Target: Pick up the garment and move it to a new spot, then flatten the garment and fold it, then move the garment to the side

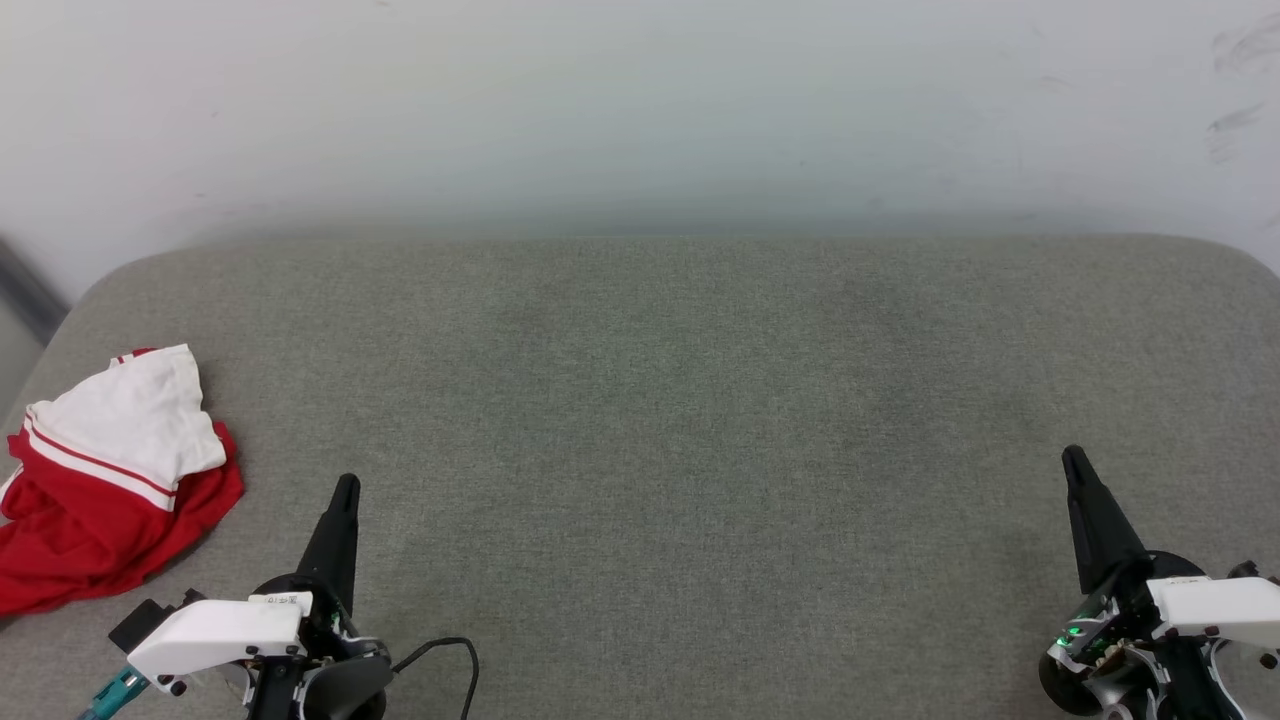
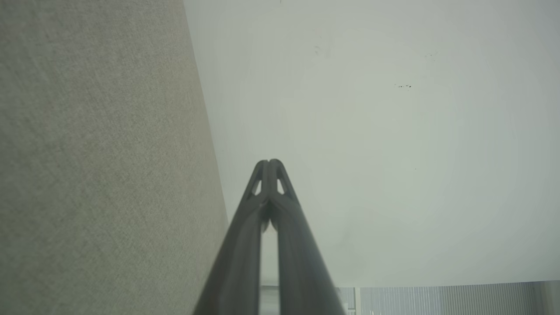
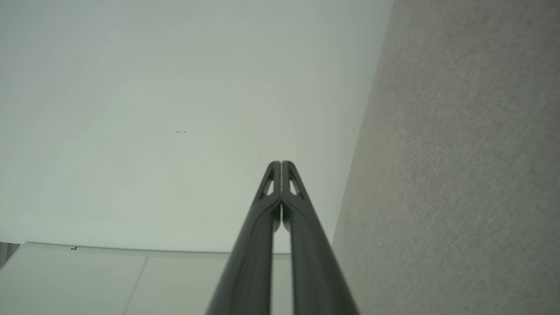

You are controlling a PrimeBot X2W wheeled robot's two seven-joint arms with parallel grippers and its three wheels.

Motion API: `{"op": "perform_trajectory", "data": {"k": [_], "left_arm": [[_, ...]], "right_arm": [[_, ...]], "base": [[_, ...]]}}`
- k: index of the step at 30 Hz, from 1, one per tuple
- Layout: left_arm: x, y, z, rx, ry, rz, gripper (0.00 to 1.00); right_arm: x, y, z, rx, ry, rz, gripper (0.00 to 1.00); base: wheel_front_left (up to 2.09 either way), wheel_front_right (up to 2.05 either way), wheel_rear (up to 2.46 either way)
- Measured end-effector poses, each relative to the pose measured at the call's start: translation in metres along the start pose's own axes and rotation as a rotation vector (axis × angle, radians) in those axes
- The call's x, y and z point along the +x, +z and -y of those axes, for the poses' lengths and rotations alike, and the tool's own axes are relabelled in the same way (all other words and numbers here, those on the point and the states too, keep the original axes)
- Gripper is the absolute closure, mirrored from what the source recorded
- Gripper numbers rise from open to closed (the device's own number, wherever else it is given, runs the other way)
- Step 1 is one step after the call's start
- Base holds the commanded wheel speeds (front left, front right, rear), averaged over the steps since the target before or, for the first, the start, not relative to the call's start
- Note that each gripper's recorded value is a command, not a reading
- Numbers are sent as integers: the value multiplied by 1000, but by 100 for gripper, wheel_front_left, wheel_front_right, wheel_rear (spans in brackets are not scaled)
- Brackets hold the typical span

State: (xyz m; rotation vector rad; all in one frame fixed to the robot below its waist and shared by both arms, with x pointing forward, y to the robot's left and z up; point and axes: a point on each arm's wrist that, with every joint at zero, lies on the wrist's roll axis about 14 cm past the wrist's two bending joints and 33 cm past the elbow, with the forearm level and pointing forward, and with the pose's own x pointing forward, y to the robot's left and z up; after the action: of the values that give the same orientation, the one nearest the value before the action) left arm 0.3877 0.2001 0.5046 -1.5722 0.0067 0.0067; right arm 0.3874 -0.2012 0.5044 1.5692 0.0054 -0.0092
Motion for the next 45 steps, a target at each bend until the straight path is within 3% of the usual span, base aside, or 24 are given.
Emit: {"op": "perform_trajectory", "data": {"k": [8,9,14,30,45], "left_arm": [[0,0,0,0,0,0,100],[0,0,-1,0,2,0,0],[-10,-3,-23,-7,68,-2,0],[-1,-19,1,66,-4,-10,0],[4,-28,15,388,-54,-17,0]], "right_arm": [[0,0,0,0,0,0,100],[0,0,1,0,-1,0,0],[-11,1,23,4,-69,8,0],[-7,-3,8,-57,-25,20,0],[-3,-4,-2,-424,6,4,0]], "base": [[0,0,0],[0,0,0],[0,0,0],[0,0,0],[0,0,0]]}}
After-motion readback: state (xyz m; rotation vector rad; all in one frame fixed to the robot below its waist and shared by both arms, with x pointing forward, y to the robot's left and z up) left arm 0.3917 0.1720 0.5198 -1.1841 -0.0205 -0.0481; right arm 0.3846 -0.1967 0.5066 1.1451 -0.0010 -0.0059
